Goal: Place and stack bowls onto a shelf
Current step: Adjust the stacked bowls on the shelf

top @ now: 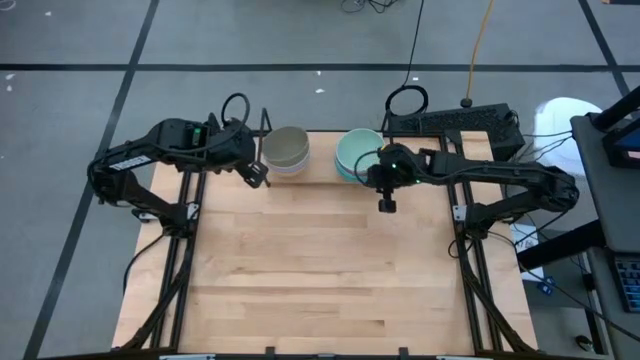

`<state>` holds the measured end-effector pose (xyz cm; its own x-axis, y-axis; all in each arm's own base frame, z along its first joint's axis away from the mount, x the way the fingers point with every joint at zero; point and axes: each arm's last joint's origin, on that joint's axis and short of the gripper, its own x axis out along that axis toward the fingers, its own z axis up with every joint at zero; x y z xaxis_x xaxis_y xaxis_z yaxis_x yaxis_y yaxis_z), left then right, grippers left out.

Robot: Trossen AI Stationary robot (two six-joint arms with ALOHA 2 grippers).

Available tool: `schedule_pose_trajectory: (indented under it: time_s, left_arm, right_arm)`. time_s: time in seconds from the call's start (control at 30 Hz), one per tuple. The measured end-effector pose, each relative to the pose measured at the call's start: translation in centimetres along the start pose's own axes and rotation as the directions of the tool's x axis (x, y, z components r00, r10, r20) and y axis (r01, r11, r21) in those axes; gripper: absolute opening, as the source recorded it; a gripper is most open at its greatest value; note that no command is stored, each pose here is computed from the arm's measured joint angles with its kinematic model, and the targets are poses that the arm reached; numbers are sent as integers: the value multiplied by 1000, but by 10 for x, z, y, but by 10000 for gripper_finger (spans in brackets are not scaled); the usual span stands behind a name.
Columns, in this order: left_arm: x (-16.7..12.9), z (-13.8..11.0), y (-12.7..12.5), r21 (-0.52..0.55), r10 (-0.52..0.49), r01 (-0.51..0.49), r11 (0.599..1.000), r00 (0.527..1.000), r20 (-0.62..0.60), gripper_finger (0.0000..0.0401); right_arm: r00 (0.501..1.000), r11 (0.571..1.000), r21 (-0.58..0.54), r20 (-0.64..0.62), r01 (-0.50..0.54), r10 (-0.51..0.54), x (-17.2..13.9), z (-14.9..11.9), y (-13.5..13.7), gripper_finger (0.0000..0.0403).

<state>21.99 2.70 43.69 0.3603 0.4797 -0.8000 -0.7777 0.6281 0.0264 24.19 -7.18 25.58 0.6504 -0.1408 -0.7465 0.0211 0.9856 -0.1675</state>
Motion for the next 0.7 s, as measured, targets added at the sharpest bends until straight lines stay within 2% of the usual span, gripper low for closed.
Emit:
schedule_pose_trajectory:
  time_s: [0.27,0.7]
  left_arm:
    - [0,-1,1,6,7,-7,1000,1000,-8,2]
    - [0,-2,2,6,17,-17,1000,1000,-18,2]
  right_arm:
    - [999,1000,-6,-45,19,-19,24,-5,-14,0]
    - [994,994,31,8,107,-108,23,-7,-41,0]
